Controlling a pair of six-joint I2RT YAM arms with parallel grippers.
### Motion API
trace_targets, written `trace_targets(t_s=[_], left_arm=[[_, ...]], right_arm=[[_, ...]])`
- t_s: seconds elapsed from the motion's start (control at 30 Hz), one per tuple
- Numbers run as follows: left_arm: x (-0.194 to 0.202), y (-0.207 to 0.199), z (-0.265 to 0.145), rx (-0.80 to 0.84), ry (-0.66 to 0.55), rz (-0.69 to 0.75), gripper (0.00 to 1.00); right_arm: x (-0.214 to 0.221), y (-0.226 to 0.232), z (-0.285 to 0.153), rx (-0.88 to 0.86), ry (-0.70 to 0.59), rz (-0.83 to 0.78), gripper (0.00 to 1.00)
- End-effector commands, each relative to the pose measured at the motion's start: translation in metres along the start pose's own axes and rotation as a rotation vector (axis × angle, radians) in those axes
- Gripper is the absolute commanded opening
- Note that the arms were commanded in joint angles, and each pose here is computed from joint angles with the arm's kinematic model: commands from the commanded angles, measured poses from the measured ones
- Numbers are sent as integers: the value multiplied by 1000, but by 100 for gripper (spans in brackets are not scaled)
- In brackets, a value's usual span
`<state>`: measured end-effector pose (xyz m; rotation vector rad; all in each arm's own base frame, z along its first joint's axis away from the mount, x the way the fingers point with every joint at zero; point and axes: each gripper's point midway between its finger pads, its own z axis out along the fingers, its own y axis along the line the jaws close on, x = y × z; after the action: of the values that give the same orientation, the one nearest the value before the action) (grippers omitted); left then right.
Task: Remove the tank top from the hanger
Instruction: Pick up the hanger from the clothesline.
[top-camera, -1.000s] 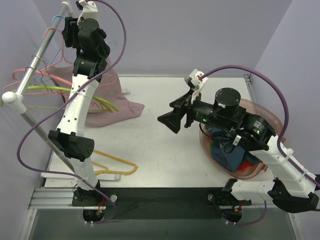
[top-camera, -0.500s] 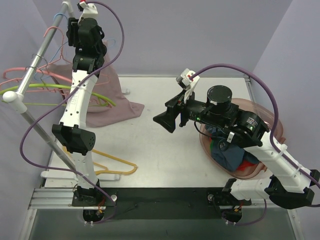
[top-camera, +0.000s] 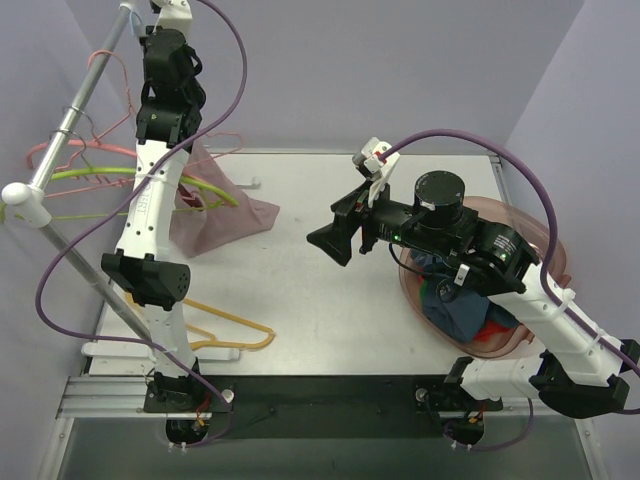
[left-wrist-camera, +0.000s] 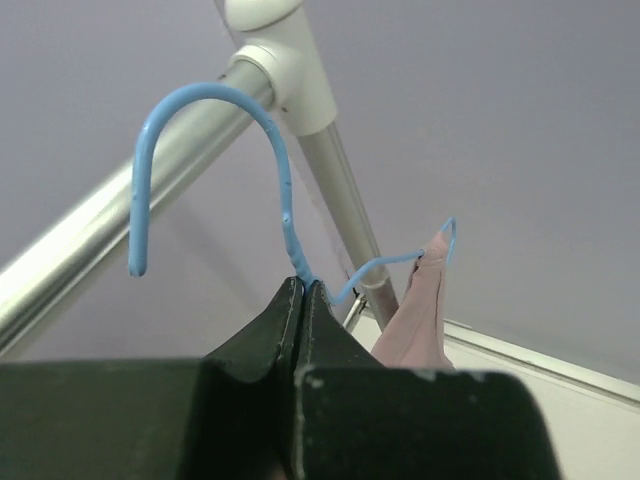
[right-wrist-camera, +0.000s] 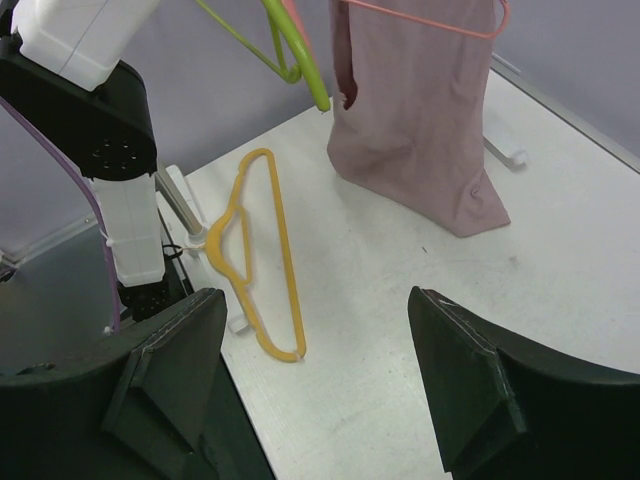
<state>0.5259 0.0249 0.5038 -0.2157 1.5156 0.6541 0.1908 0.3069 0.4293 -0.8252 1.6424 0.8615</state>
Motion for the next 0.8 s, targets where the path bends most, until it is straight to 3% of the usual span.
trace_targets(t_s=[0.0,0.3,0.63,0.77], left_arm=[[-24,3,-12,63,-50,-75,0],[-27,-4,-20,142,-63,-54,0],[-46,-49,-56,448,-140,-100,0],[-57,-72,-84,646,-172,-149,0]], right_arm=[[-12,2,-8,3,-49,-25,75],[-12,3,-1,-7,-47,-25,75],[-10,2,3,-1,-44,-5,75],[-5,-7,2,50,-44,3,75]])
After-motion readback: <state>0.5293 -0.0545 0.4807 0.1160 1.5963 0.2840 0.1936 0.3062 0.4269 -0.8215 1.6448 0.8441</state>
